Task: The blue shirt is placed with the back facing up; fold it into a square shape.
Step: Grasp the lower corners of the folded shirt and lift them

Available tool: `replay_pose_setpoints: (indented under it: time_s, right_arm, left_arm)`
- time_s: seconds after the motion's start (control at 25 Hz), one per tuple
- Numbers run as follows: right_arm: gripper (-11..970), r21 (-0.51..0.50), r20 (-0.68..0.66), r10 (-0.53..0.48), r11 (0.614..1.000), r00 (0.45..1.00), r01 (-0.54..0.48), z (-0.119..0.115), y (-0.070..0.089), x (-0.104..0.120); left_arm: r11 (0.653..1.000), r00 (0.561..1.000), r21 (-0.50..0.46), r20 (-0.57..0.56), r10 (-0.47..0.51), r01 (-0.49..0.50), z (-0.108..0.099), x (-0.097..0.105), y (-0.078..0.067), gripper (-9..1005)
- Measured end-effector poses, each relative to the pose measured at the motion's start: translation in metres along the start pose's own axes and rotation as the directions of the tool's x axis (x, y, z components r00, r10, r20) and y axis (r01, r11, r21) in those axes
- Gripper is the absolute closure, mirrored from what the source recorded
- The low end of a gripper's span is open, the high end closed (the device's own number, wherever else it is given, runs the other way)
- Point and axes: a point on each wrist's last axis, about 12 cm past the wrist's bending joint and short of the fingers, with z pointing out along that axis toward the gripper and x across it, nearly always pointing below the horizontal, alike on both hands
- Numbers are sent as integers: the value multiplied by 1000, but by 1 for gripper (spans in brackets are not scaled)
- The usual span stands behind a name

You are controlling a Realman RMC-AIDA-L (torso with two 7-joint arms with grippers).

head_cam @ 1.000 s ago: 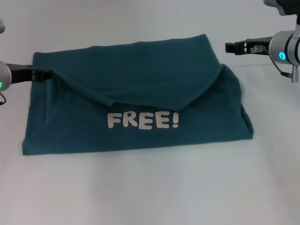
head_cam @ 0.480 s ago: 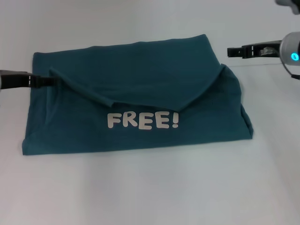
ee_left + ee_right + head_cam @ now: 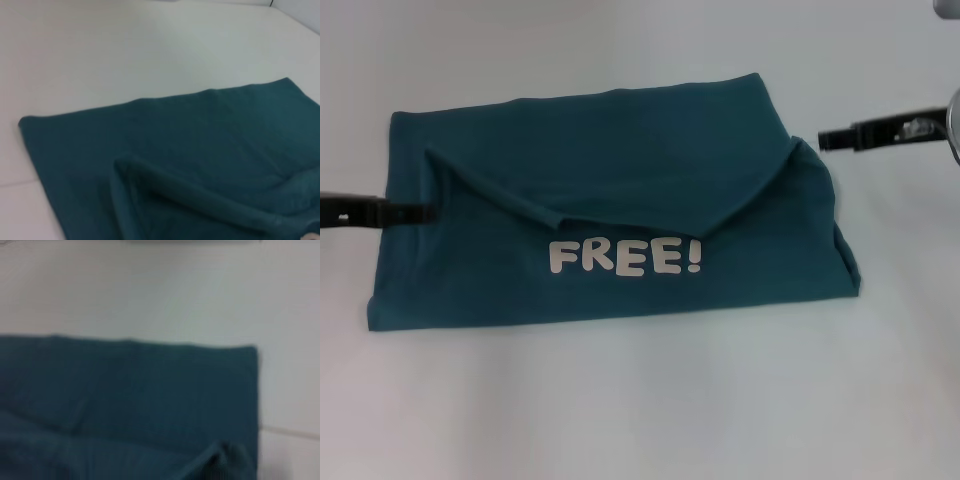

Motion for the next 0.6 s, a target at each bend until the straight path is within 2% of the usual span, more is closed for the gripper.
replay_pose_setpoints:
  time_s: [0.16, 0.24, 0.4, 0.6]
  right_arm:
    - [256, -21, -81, -13, 1000, 997, 11, -3, -1, 6]
    - [334, 13, -125, -20, 1000, 992, 22, -2, -4, 9]
    - [527, 41, -126, -21, 999, 992, 27, 7, -5, 14]
    - [683, 80, -82, -33, 996, 996, 40, 29, -1, 20]
  left_arm:
    - [1000, 1000, -2, -6, -17, 17, -3, 6, 3, 67]
    - [1000, 1000, -1, -9, -23, 23, -3, 8, 4, 67]
    - [1000, 1000, 6, -16, -21, 21, -3, 9, 3, 68]
    - [1000, 1000, 24, -21, -8, 9, 1, 12, -2, 69]
